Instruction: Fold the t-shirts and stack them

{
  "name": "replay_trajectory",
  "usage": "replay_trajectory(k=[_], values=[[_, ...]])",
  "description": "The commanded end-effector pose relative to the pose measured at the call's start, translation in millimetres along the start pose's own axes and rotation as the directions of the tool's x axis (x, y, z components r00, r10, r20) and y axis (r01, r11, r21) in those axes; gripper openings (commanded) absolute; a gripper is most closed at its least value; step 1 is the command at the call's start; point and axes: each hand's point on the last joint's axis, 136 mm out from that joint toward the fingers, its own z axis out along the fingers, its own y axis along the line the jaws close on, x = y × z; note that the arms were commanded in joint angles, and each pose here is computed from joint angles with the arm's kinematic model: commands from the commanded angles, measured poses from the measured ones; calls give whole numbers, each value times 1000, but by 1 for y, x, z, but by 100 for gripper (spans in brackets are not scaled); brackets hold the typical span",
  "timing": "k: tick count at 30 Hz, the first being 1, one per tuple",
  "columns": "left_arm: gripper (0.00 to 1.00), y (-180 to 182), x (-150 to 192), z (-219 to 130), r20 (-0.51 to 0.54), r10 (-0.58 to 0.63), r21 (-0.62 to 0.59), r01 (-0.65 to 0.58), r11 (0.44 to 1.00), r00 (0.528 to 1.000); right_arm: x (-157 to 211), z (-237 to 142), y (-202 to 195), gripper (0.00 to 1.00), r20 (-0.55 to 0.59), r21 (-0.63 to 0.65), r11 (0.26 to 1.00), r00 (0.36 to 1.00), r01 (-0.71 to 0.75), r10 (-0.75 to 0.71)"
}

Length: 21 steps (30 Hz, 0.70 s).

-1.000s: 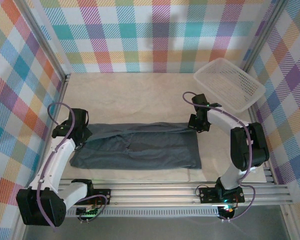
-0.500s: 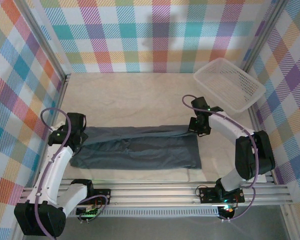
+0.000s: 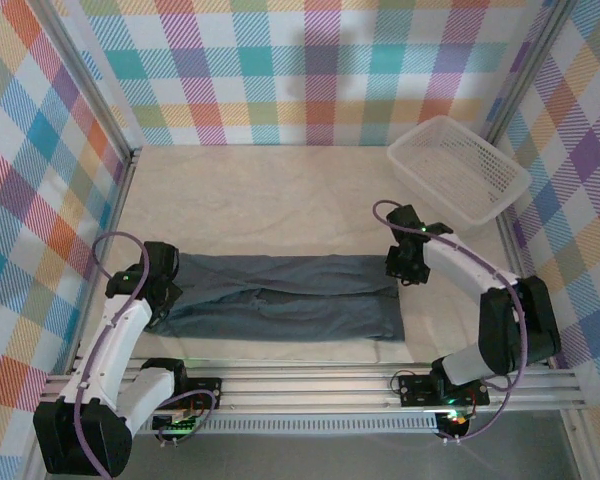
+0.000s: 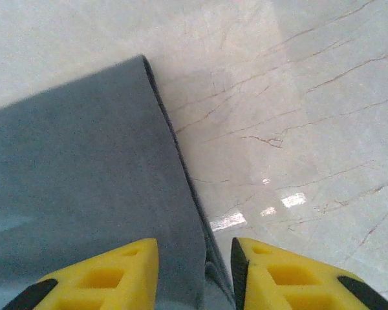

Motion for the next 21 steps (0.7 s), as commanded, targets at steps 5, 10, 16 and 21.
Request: replay_trajectory(k=[5, 10, 16, 21], values=[[0, 2, 8, 1, -33, -12, 3, 12, 1000, 999, -7, -7, 26, 32, -31, -99, 994, 998, -50, 47], [0, 1, 10, 2, -41, -15, 10, 16, 1000, 999, 19, 11, 15, 36, -163, -19, 991, 978, -133, 128], [0, 1, 10, 2, -42, -16, 13, 16, 1000, 999, 35, 19, 19, 40, -255, -48, 972, 944, -229, 210], [0, 1, 10, 1, -44, -12, 15, 13, 1000, 999, 54, 26, 14, 27, -351, 3, 982, 920, -187, 176]])
